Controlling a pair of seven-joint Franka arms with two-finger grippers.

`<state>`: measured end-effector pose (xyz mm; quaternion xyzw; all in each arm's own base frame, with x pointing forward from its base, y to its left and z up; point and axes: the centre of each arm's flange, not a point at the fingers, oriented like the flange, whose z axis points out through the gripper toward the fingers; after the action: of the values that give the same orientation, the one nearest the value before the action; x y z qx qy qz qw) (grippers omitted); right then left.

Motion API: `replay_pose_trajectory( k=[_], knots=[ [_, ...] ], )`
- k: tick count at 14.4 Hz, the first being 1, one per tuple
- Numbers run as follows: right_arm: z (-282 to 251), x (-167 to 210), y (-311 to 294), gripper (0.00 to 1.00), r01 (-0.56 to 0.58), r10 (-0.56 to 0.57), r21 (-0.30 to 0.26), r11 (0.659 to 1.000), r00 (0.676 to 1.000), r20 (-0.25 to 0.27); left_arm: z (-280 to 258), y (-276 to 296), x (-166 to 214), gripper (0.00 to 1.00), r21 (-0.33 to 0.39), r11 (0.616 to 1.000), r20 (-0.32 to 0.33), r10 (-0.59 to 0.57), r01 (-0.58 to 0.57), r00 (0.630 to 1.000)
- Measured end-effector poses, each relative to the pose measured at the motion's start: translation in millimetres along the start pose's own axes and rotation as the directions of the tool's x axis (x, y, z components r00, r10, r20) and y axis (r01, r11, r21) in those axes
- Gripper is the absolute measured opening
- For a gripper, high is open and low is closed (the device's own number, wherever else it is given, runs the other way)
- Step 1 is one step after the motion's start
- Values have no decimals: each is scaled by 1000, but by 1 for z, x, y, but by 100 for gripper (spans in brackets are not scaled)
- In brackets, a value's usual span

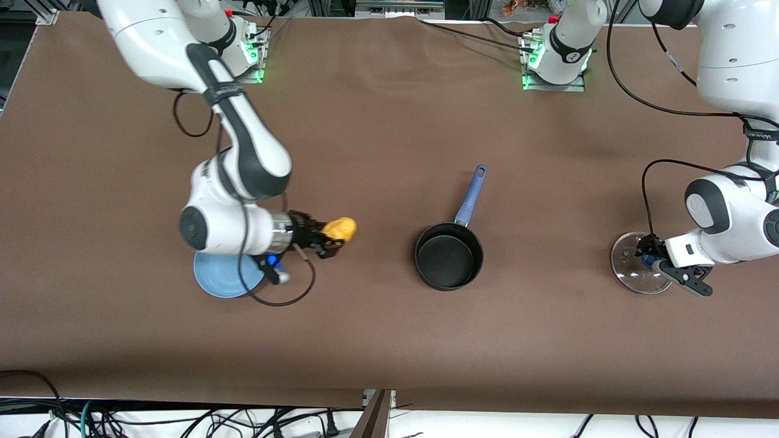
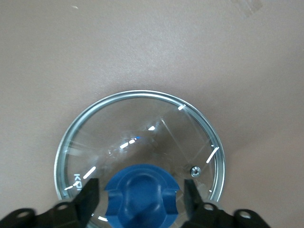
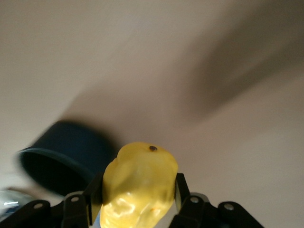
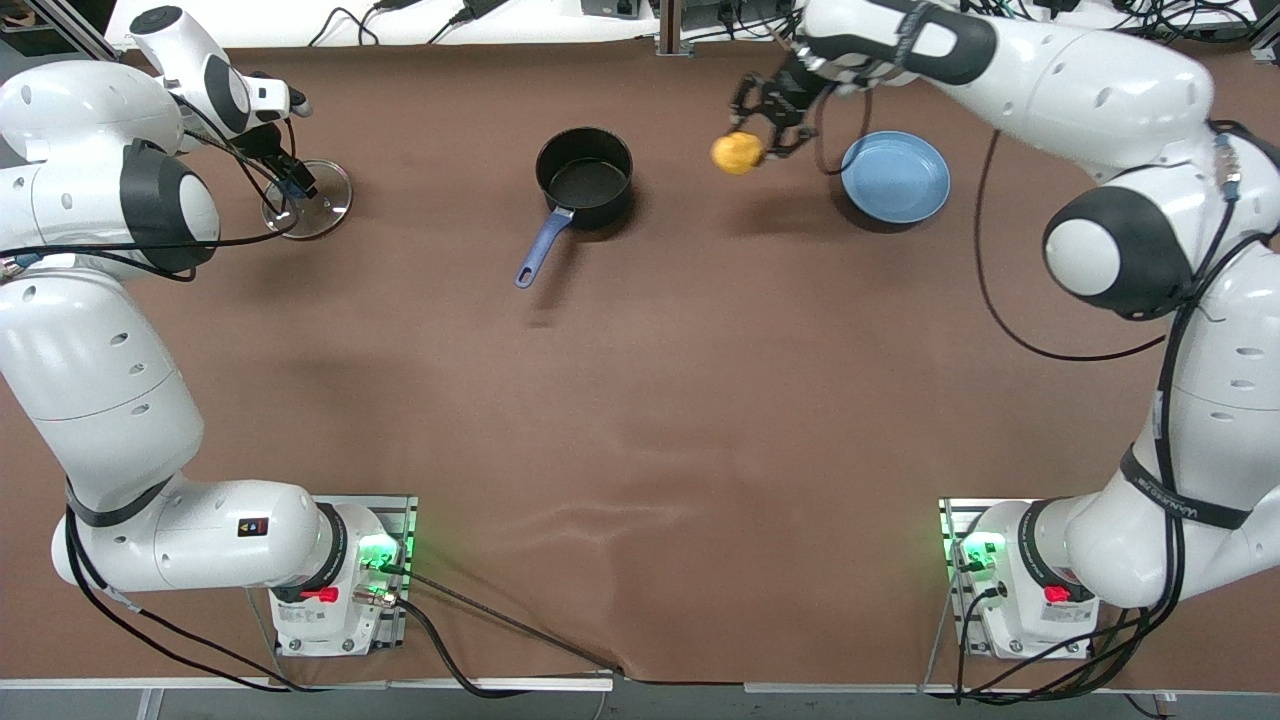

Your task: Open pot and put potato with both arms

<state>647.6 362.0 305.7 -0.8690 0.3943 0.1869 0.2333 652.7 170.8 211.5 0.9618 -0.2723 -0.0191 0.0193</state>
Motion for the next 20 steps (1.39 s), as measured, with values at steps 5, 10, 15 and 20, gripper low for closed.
replay_pose_trajectory(
  k=[5,10,15,20],
  knots=[
    [68,-79,-45,63,-192,185,245,950,981,51,-60,21,18,100,-50,993,-1,-110,110,994],
    [99,-90,-62,96,-235,226,309,922,972,66,-151,87,45,100,-64,954,38,-289,291,956],
    [72,-94,-76,100,-195,192,346,918,980,43,-246,168,59,100,-28,877,95,-476,480,874],
    [17,-57,-70,100,-34,63,150,988,979,-193,-328,207,38,100,-36,877,101,-474,479,875]
  ],
)
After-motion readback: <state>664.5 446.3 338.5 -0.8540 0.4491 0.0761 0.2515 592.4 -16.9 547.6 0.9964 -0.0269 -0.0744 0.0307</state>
